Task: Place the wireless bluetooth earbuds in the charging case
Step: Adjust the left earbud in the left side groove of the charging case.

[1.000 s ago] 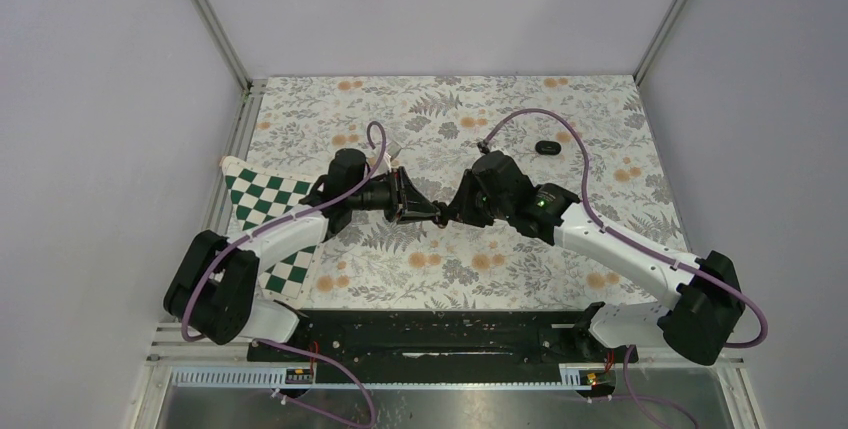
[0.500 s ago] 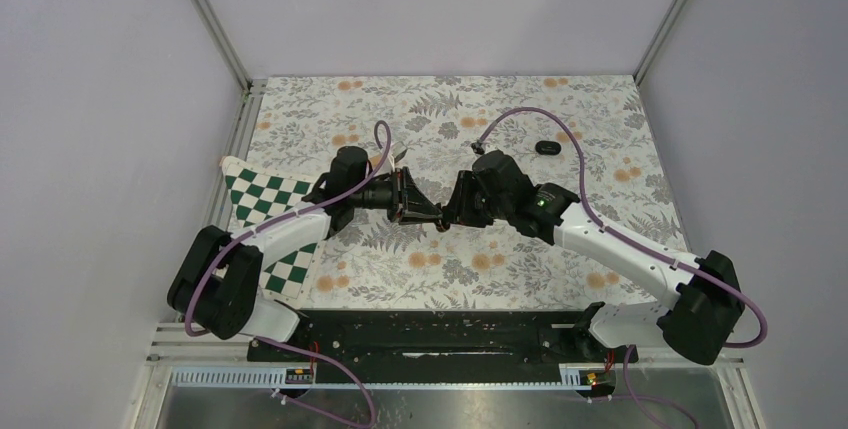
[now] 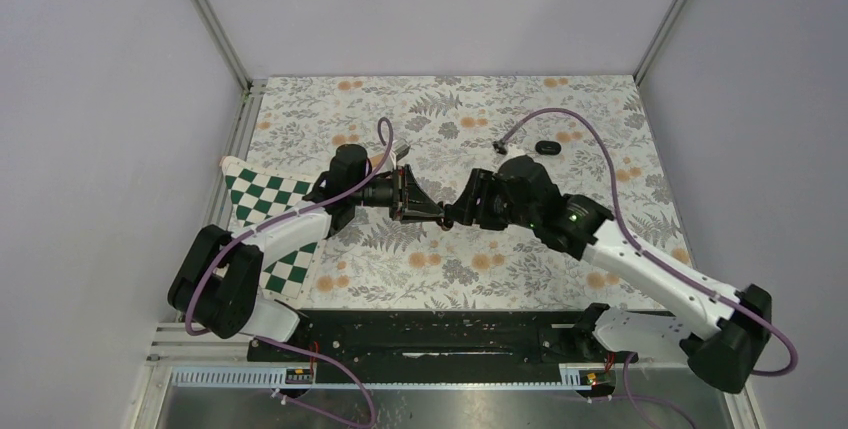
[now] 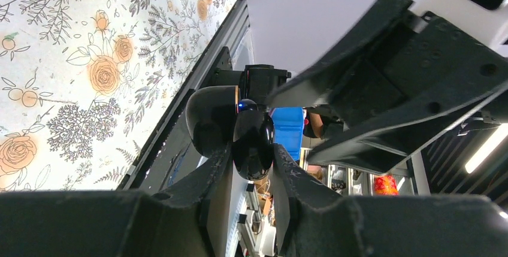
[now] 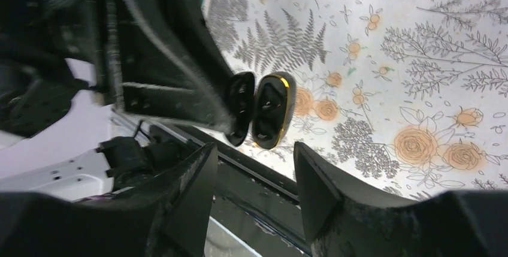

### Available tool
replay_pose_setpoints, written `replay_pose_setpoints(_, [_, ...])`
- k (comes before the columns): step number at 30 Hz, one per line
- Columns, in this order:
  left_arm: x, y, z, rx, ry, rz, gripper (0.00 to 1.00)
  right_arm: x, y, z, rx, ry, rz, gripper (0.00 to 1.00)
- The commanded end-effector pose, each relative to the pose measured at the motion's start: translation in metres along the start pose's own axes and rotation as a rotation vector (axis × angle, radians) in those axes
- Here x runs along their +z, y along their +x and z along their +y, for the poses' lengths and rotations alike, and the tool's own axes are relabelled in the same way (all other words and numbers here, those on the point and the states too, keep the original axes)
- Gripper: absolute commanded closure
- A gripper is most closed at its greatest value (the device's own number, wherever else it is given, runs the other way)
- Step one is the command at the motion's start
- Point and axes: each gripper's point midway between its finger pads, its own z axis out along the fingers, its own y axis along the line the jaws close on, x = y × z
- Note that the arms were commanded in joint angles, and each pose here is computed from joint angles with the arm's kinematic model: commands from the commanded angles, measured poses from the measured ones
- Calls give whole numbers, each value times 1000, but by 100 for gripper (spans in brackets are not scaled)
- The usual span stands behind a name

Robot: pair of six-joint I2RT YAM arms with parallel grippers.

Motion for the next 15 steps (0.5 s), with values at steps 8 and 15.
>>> replay_pose_setpoints(8, [-8,-12,-44,73,149,-18,100,-19,-8,-55,229,-7,-260,51])
replay_pose_setpoints(15, [-20,-7,-89,73,360,21,100,20,2,-41,333,-174,-207,58])
